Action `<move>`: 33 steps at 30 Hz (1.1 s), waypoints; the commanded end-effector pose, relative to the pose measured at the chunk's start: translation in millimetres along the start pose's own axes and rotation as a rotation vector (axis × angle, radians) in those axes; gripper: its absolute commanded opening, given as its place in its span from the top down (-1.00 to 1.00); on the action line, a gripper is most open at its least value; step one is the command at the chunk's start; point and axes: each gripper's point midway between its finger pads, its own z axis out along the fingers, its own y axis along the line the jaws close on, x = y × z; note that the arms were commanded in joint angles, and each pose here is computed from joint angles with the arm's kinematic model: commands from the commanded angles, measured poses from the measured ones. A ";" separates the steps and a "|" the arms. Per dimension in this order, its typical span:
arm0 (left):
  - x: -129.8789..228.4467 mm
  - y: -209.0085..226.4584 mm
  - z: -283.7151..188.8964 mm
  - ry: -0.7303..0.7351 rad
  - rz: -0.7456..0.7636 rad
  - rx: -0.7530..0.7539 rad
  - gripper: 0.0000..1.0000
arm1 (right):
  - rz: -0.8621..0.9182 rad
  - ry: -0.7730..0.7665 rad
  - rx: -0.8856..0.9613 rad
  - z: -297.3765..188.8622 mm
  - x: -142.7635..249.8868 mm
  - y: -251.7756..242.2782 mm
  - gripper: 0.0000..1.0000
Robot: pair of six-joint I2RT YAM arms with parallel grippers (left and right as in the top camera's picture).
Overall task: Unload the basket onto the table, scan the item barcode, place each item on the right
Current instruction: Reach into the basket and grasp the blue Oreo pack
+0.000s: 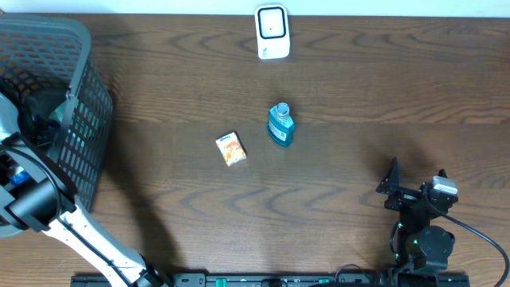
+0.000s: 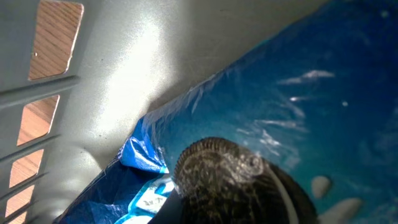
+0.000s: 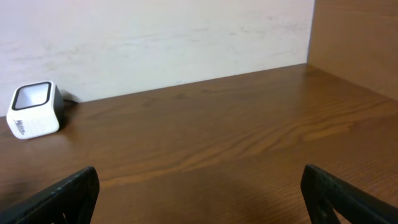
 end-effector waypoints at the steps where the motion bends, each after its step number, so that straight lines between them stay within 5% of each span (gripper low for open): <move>1: -2.9 -2.6 -20.8 -0.055 -0.046 0.060 0.86 | 0.012 0.000 0.000 -0.2 0.3 -0.1 -0.99; 3: -8.6 -2.8 -37.4 -0.106 -0.055 0.085 0.78 | 0.012 0.000 0.000 -0.2 0.3 -0.1 -0.99; 4: -11.0 -1.6 -42.0 -0.124 -0.059 0.084 -0.01 | 0.012 0.000 0.000 -0.2 0.3 -0.1 -0.99; 5: -14.3 0.1 -45.7 -0.143 -0.062 0.081 -0.52 | 0.012 0.000 0.000 -0.2 0.3 -0.1 -0.98; 7: -20.1 1.5 -46.7 -0.168 -0.052 0.076 -0.82 | 0.012 0.000 0.000 -0.2 0.3 -0.1 -0.99; 21: -30.8 -19.4 -24.6 -0.239 0.356 0.123 -0.92 | 0.012 0.000 0.000 -0.2 0.3 -0.1 -0.99; 33: -2.0 -39.8 28.1 -0.196 0.369 0.148 -0.94 | 0.012 0.000 0.000 -0.2 0.3 -0.1 -0.99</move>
